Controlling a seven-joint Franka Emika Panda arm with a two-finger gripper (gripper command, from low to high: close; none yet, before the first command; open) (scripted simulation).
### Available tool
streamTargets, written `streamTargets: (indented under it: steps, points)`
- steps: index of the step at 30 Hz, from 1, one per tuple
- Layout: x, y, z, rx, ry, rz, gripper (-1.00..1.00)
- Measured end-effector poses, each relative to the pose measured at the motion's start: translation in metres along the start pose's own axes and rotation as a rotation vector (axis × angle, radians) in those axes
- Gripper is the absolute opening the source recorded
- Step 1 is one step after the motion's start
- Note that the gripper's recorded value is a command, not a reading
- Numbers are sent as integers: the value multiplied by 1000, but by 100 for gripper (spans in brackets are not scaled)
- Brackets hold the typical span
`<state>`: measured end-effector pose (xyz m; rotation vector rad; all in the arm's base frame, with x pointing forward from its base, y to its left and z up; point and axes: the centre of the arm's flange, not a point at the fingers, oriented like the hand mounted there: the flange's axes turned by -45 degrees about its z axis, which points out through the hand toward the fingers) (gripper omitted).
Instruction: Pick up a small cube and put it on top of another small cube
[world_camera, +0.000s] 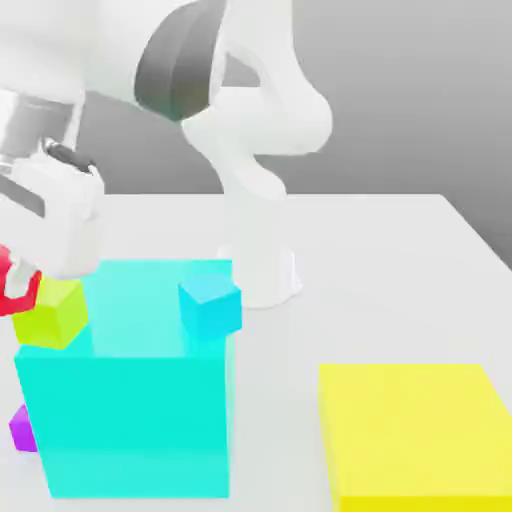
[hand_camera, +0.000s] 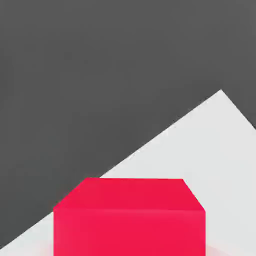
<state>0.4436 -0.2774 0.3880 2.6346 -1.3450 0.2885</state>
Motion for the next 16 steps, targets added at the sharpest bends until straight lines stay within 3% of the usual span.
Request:
streamTargets:
  steps: [7, 12, 13, 16]
  points:
    - [-51, 43, 119, 12, -229, 428, -100]
    - [-75, 44, 187, 2, -258, 484, -100]
    - [-77, 43, 195, 2, -259, 485, 100]
    - [-77, 43, 195, 2, -259, 485, 100]
